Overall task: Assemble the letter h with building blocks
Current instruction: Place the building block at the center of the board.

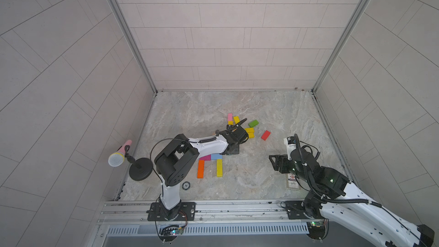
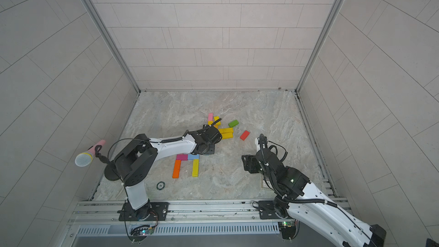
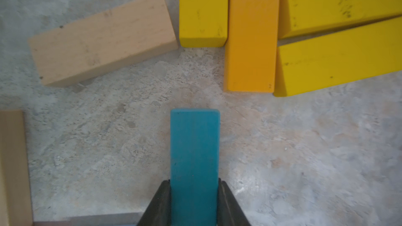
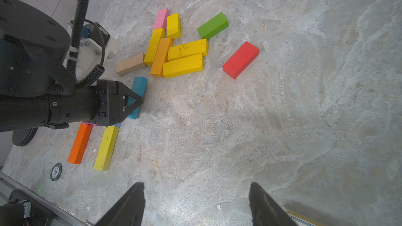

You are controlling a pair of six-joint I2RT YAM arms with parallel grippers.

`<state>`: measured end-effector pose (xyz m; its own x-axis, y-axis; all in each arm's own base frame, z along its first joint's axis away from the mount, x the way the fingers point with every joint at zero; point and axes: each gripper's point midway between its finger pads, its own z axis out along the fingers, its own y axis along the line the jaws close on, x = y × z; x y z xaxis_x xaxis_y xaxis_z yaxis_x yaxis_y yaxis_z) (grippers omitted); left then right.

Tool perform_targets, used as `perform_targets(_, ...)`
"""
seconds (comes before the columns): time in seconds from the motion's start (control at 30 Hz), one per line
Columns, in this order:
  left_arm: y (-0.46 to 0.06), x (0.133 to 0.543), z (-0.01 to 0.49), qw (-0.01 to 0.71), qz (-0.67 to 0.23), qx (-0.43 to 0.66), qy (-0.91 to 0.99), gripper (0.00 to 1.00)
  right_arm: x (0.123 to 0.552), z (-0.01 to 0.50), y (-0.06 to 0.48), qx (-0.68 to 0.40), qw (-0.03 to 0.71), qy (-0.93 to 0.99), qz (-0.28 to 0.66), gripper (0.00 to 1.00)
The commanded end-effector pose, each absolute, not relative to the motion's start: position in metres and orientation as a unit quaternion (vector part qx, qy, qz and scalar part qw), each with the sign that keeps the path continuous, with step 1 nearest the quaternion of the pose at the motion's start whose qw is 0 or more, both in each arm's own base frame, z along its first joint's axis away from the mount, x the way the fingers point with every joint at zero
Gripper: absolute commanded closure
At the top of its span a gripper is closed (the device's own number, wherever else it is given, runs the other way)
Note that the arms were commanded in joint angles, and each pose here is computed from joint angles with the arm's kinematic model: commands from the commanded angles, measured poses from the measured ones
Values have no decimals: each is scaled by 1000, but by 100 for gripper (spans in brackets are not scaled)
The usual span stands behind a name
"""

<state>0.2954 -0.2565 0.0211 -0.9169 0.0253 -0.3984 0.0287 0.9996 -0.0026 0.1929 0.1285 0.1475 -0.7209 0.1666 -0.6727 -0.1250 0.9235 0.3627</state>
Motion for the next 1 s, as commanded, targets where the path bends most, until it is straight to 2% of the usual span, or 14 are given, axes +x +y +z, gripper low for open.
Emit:
perform_targets(0.0,-249,300,17,205,23,1,978,81,192,143,125,19,371,908,193,23)
perform_targets(0.2,-250,300,11,201,24,0,979,81,192,144,124,20,372,907,194,23)
perform_targets(0.33,-252,302,12,202,21,0,979,73,192,143,124,20,371,908,193,23)
perform_targets(0.7,-255,307,9,201,23,1,979,70,191,139,122,22,367,910,192,23)
perform_targets(0.97,-255,309,15,209,19,2,978,48,190,140,122,24,366,909,198,20)
